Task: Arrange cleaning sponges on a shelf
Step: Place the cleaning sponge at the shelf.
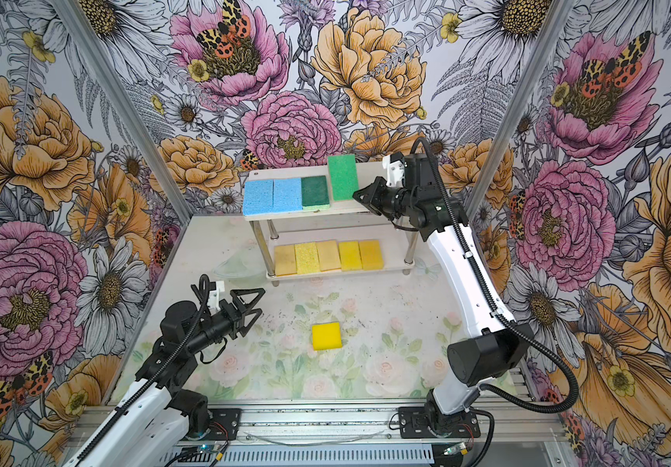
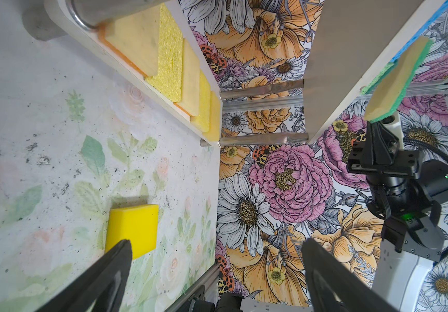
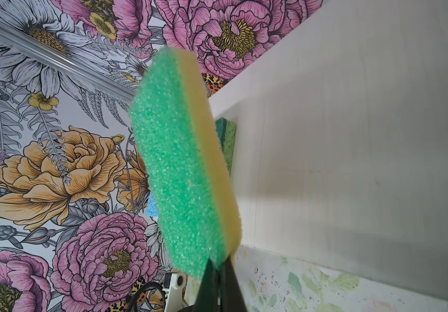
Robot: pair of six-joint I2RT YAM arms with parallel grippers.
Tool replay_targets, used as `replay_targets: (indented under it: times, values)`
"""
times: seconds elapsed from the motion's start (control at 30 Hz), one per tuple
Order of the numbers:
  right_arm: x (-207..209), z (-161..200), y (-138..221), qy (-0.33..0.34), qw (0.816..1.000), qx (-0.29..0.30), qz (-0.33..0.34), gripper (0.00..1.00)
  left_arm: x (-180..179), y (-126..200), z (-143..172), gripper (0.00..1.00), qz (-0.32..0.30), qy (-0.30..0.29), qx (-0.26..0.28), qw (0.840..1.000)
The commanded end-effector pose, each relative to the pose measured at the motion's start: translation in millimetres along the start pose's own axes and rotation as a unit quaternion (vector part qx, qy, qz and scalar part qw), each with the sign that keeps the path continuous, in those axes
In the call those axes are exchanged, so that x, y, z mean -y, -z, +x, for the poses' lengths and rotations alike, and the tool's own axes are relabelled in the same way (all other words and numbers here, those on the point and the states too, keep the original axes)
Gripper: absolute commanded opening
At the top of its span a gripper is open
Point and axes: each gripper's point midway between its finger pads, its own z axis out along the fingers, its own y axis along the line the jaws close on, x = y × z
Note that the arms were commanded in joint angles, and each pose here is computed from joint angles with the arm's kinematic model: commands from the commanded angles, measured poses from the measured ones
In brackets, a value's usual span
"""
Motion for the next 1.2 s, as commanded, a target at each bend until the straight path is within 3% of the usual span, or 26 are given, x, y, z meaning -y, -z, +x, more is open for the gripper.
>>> replay_targets:
  times: [0.0,0.77,0.97,1.17]
  values:
    - [-1.1,-4.6,-1.9,0.006,1.0,-0.002,-0.005,0.0,2.3,2.2,0.4,0.99,0.015,-0.007,-0.001,1.0]
    - [18.3,-10.8,-20.6,-0.002,1.0,-0.005,0.016,0.0,-7.9,6.3,-7.4,0.99,0.013,0.011,0.01,1.0]
    - [18.1,-11.1,-19.6,-0.002,1.0,-0.003,0.017,0.16,-7.1,5.7,-7.9,0.99,0.014,0.011,0.008,1.0]
    - [17.1,-11.6,-17.3,0.0,1.0,0.001,0.018,0.24,-6.0,6.0,-7.9,0.99,0.015,0.011,0.008,1.0]
